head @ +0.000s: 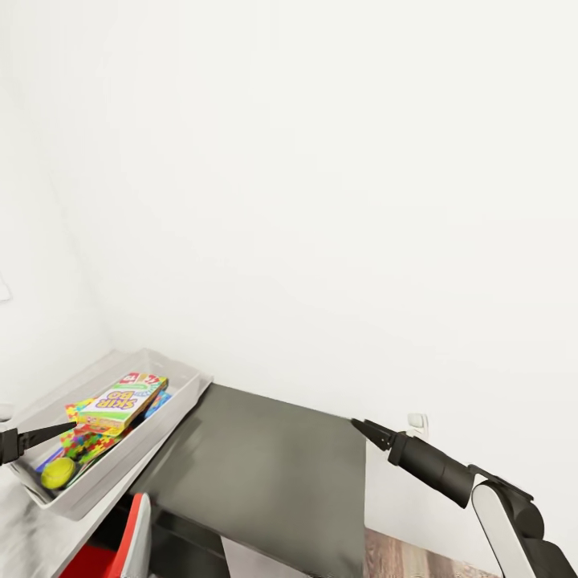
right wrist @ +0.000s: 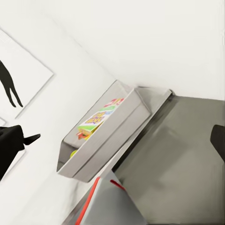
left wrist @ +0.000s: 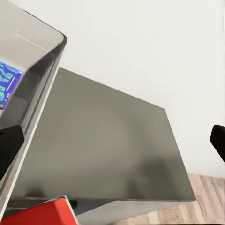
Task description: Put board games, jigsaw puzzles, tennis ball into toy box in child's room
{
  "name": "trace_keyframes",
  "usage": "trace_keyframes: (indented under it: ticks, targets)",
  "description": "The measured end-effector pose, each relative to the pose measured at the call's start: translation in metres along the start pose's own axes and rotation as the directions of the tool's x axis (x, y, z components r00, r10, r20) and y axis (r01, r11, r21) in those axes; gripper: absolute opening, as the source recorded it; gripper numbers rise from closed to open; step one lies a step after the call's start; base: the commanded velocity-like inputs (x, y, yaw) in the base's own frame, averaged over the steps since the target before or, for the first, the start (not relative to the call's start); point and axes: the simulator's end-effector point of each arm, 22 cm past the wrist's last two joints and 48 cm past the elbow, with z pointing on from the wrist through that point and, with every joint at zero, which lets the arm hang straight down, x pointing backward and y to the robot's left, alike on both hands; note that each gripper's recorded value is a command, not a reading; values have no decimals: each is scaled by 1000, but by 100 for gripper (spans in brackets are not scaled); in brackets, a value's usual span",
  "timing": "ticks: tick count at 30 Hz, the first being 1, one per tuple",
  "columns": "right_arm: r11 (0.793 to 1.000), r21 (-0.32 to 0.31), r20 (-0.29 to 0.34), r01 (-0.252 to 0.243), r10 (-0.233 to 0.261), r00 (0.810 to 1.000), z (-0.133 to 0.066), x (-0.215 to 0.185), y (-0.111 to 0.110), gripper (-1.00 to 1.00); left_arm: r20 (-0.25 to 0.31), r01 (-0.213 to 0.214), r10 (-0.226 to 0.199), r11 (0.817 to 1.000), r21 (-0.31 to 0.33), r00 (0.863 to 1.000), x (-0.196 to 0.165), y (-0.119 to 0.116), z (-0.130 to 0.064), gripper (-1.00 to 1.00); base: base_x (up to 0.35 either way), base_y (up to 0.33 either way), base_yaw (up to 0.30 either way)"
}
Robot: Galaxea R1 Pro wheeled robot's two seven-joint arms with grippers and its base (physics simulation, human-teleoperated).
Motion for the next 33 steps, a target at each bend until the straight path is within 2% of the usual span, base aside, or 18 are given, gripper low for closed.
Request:
trace_keyframes:
  ticks: [10,33]
  targets:
    - [1000,-7,6,5,-5,1000,-1,-3,4,100,9,-8,8,1000,3,1000,-4,-3,-3,100,-226,0,-194]
    - [1000,-14,27,17,-17,1000,-6,-12,11,100,30,-26,26,1000,9,999,-11,-11,-10,100,-325,-15,-205]
